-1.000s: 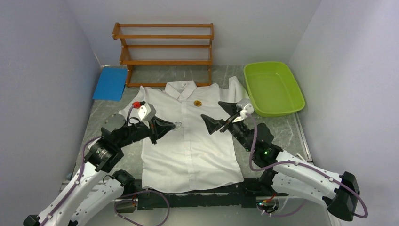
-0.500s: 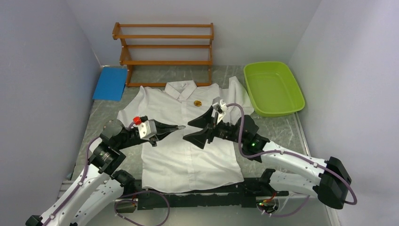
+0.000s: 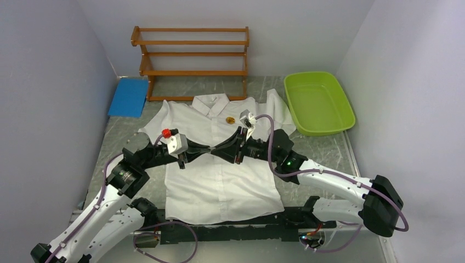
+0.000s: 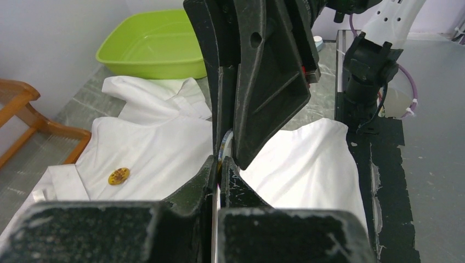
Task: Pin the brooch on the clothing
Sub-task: Adjust the brooch.
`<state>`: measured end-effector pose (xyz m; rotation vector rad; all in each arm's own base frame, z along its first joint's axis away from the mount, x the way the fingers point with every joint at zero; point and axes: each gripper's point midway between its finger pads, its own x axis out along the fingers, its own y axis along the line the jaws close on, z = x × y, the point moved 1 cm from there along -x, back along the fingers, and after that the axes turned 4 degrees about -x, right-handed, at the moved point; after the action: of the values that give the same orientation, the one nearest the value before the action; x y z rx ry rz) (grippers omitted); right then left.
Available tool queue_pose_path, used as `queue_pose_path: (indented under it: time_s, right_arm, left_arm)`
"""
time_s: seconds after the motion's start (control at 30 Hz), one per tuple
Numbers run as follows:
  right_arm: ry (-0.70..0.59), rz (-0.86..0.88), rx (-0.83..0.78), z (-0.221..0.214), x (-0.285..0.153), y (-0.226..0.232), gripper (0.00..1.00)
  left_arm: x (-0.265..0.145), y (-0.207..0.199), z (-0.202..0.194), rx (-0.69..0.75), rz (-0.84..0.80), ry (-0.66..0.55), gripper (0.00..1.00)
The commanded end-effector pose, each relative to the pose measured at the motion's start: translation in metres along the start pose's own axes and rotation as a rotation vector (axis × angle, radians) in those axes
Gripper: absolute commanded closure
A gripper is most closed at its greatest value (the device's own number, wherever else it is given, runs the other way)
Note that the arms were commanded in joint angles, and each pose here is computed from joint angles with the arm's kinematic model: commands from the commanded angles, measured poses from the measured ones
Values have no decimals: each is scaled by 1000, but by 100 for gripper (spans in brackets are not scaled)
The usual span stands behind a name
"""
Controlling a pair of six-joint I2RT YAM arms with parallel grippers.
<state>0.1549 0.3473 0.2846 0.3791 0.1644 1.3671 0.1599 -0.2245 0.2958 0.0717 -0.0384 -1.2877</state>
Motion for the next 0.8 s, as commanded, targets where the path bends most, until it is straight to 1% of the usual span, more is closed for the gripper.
queue_pose_path:
  time_s: [0.0,0.07,0.1,0.13,0.17,0.2,0.23,0.3,0.37,0.43,0.5,0.53,0.6,0.67,0.77]
  right_arm:
    - [-24,0,-50,23,5,5,79]
    - [-14,-12,-53,20,4,3,78]
    - [-17,-16,-54,20,3,3,73]
    - [-21,-17,-54,19,2,3,65]
    - [-27,-16,-54,19,0,3,55]
    - [-39,-17,-51,19,-1,3,47]
    - [-61,-16,-47,20,-4,5,39]
    - [-126,-23,-29,24,-11,6,27]
    - [-206,-35,1,29,-20,5,22]
    - [-275,-43,30,32,-29,5,20]
    - [-347,-33,48,40,-38,6,21]
    - [-366,-25,55,42,-40,7,23]
    - [-388,-4,63,46,-42,10,30]
    - [-401,34,54,54,-41,15,36]
    - [-431,87,48,67,-39,22,41]
  left_arm:
    - [0,3,16,-13,27,-25,97]
    - [1,5,17,-38,37,-28,97]
    - [2,7,17,-54,43,-30,97]
    - [3,8,16,-71,51,-30,97]
    - [4,10,17,-89,61,-32,97]
    - [5,12,15,-130,79,-28,97]
    - [6,16,18,-152,101,-48,97]
    - [8,23,21,-200,140,-70,97]
    - [8,27,27,-246,176,-110,97]
    - [6,33,36,-287,221,-179,97]
    - [4,36,42,-332,242,-265,97]
    - [2,35,53,-325,235,-331,97]
    - [-1,34,62,-343,228,-407,97]
    - [-2,33,70,-361,213,-454,97]
    - [-1,27,80,-365,165,-478,97]
